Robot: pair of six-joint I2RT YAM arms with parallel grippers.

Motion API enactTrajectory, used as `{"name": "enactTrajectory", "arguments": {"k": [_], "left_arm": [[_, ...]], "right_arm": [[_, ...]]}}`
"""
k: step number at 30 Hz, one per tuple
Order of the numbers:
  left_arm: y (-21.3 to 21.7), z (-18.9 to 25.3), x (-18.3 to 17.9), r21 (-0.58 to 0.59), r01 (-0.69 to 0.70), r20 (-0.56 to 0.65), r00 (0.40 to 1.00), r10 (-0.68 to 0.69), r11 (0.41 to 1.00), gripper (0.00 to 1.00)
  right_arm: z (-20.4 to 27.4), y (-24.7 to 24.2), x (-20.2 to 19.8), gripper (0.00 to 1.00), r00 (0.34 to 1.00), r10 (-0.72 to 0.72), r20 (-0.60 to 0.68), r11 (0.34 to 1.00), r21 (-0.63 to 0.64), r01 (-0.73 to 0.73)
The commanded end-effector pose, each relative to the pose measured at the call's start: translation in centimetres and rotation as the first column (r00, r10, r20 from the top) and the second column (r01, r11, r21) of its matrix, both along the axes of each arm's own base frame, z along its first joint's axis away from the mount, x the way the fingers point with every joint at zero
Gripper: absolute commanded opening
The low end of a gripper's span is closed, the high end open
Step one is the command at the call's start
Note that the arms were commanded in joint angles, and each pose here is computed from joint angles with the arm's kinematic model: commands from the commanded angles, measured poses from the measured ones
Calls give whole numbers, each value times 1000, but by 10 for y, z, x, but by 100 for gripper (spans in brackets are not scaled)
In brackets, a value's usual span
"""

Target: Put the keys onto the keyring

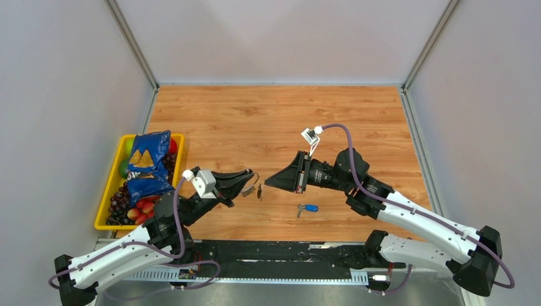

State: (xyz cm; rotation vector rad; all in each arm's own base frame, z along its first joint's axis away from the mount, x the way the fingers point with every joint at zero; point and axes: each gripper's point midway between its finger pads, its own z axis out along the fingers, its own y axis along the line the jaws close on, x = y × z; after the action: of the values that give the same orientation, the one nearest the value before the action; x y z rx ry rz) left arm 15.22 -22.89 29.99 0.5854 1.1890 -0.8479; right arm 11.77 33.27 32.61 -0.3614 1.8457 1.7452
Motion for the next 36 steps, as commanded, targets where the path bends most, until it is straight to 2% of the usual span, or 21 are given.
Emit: {"name": "enactTrajectory", "arguments": {"k": [1,9,36], "left_arm": [[2,26,-7,-72,28,108,994,-20,997,0],[5,27,-12,-94,40,154,988,-26,995,0],[2,26,-21,-88,87,180,981,-70,992,1]], "right_arm": [[41,6,-2,0,1000,5,4,993,121,-5],[37,13,5,0,999,-23,-42,992,122,28],[35,29,13,0,994,-38,-100,988,148,52]]}}
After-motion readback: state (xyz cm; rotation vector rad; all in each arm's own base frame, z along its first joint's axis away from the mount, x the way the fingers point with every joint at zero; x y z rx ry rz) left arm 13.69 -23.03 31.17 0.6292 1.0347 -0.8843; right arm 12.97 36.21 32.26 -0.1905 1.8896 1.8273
